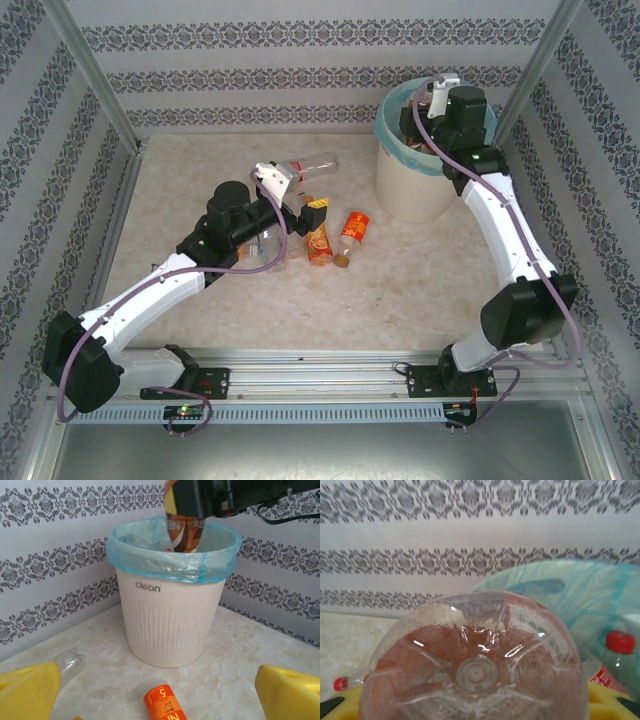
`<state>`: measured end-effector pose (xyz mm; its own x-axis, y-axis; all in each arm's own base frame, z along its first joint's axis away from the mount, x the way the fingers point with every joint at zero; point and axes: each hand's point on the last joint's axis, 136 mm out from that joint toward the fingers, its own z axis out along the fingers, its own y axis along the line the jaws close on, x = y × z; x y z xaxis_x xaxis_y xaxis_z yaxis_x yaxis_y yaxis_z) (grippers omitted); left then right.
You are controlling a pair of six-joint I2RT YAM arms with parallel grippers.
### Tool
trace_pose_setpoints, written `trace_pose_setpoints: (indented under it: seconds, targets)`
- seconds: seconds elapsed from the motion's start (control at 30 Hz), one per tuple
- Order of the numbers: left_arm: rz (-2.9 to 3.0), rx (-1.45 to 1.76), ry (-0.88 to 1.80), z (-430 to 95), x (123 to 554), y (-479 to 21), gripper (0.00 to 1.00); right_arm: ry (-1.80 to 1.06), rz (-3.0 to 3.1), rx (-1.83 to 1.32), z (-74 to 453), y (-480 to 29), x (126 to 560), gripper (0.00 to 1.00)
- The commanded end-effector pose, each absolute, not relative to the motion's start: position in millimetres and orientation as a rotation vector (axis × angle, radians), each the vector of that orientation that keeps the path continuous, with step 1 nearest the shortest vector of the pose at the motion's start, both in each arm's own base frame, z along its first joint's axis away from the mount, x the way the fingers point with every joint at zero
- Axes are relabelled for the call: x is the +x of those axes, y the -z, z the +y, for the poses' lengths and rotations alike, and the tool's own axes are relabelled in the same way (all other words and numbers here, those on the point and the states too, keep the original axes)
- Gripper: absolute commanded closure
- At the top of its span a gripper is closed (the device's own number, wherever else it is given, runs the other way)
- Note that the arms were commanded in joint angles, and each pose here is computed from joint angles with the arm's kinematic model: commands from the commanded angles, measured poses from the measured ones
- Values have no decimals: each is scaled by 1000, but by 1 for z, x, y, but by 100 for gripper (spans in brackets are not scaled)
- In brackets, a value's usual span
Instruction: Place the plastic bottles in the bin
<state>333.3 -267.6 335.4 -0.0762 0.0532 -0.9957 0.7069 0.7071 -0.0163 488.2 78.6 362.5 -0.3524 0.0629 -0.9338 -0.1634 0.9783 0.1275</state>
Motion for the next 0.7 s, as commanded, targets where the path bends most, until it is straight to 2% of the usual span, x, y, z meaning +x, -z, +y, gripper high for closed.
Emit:
trace_pose_setpoints:
  seconds: [0.0,0.2,0.47,0.67]
  targets:
    - [1533,649,598,-273,333,-340,0,-255,1948,-74,80,-348,494,43]
    - [1550,660,592,-276,334,-333,0,-266,1880,-83,81,-379,491,29]
    - [1537,666,576,-274,332,-338,0,-287,1813,-98,84,-412,486,28]
    - [1530,669,557,-273,331,-340,0,-294,1806,-101,85,-417,491,35]
